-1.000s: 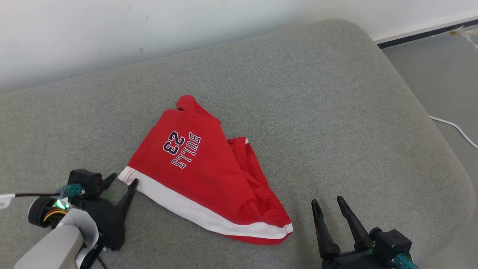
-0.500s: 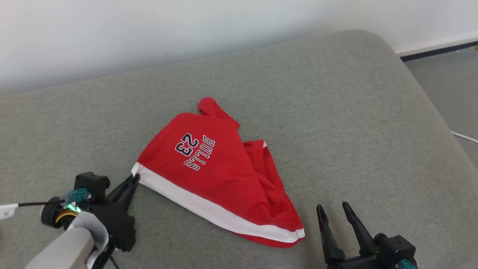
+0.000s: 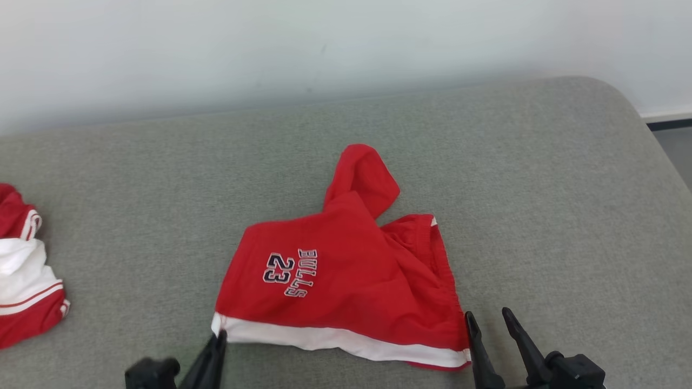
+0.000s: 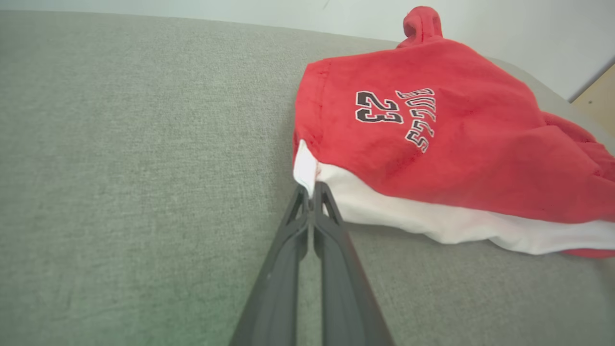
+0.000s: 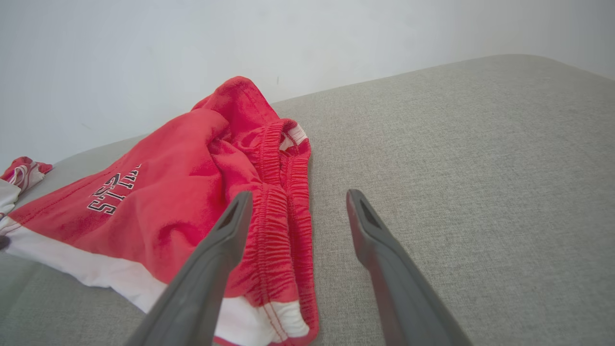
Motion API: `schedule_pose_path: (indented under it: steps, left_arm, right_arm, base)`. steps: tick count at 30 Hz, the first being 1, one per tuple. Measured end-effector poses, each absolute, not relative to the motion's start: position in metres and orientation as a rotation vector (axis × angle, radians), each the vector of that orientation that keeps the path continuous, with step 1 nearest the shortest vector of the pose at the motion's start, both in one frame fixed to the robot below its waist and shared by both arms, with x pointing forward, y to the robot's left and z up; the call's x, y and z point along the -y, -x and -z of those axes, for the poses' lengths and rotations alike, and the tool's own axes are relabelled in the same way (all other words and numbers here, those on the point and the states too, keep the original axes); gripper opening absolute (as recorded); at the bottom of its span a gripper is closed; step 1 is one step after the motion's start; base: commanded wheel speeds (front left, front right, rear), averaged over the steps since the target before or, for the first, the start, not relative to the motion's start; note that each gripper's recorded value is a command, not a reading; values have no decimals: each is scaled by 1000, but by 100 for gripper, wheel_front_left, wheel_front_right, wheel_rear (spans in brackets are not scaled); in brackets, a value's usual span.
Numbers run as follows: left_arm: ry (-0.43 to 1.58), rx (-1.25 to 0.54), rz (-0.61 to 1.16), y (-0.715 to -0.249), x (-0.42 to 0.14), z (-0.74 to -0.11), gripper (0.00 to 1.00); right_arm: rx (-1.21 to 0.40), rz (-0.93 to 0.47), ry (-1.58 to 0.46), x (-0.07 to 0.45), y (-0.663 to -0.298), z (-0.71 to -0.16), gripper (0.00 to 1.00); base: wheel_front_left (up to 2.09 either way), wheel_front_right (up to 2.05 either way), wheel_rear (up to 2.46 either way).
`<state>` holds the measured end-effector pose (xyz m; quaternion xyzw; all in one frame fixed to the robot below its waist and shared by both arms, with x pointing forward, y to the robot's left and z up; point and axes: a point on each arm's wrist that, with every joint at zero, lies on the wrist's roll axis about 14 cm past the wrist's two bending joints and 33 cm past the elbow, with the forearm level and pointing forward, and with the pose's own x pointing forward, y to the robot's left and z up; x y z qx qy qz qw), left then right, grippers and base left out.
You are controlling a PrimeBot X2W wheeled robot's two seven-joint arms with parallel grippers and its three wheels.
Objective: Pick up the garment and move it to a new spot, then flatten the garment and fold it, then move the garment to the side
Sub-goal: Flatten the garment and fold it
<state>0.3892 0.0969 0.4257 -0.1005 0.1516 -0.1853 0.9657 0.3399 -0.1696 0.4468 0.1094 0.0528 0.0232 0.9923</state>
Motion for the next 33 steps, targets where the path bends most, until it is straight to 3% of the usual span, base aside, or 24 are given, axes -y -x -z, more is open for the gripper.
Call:
schedule_pose_path:
  steps: [9, 10, 11, 12, 21, 33]
  left_arm:
    - [242, -336, 287, -345, -114, -415, 0]
    - [237, -333, 277, -345, -116, -414, 5]
    - [234, -329, 271, -345, -119, -414, 37]
    - [232, -322, 268, -346, -120, -415, 100]
    - [218, -268, 259, -349, -128, -425, 100]
    - [176, -351, 337, -347, -125, -402, 100]
  right_arm:
    - [-111, -105, -210, 153, -341, -446, 100]
    - [-109, -110, -208, 151, -341, -447, 100]
    - [-108, -114, -207, 150, -341, -447, 100]
    - [-106, -118, -206, 149, -341, -448, 100]
    - [-121, -147, -154, 144, -328, -444, 100]
    - [-222, -162, -76, 159, -312, -416, 100]
  base:
    - [0, 0, 0]
    - [0, 0, 0]
    - [0, 0, 0]
    - [0, 0, 0]
    - [0, 0, 0]
    - [0, 0, 0]
